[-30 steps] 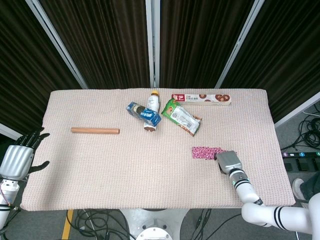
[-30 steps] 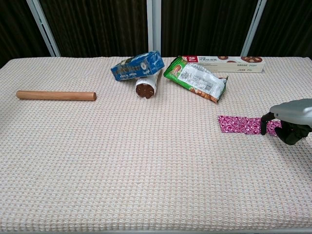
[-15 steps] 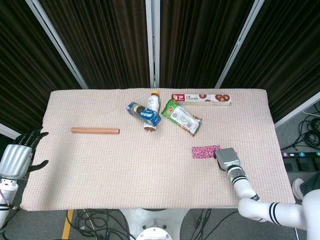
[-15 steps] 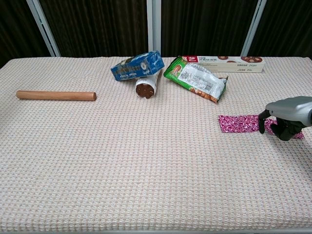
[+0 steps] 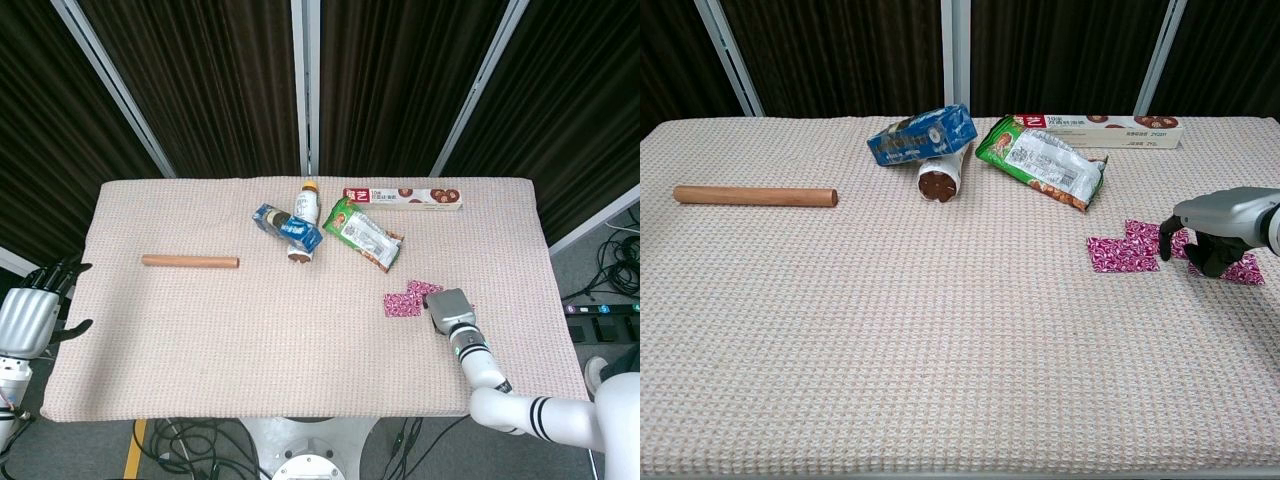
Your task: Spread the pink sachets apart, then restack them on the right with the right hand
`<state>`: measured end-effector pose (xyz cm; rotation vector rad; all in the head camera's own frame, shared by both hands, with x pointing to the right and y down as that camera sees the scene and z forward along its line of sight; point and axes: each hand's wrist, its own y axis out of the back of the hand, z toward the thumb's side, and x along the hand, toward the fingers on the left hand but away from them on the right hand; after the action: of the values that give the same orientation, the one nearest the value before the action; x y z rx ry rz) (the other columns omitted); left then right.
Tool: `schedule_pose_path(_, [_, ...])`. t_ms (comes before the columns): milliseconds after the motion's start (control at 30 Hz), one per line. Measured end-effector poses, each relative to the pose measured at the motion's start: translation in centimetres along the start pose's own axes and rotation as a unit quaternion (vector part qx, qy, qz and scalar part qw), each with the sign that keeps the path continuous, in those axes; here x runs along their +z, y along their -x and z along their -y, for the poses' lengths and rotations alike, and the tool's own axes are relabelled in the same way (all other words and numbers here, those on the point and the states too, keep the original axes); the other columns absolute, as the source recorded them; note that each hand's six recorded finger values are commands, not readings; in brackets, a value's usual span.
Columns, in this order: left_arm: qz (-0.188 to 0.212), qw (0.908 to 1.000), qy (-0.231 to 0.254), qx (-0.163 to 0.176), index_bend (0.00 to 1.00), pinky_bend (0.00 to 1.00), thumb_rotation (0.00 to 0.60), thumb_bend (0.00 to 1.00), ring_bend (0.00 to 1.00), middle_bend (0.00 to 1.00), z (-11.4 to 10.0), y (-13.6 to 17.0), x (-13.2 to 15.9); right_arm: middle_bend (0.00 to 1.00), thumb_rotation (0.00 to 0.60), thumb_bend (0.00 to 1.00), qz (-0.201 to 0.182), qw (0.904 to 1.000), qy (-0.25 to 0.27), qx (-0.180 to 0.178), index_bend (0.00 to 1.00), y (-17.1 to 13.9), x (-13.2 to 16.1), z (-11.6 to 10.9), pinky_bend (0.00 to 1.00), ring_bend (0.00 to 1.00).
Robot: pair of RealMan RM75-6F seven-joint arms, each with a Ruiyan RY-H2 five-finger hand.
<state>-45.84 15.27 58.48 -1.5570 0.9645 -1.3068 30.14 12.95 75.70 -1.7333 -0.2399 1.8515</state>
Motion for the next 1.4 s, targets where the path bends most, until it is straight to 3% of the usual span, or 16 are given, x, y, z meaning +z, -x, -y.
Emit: schedule_pose_path(1400, [-0.018,0.9998,-0.002,-0.004,0.25,0.29,0.600,0.09,0.19,0.22,0.3,-0.6,-1.6,1.00,0.600,0.71,0.018,0.9997,-0.015,-0.007,0.33,3.0,-0.3,-2.6,0.95,1.00])
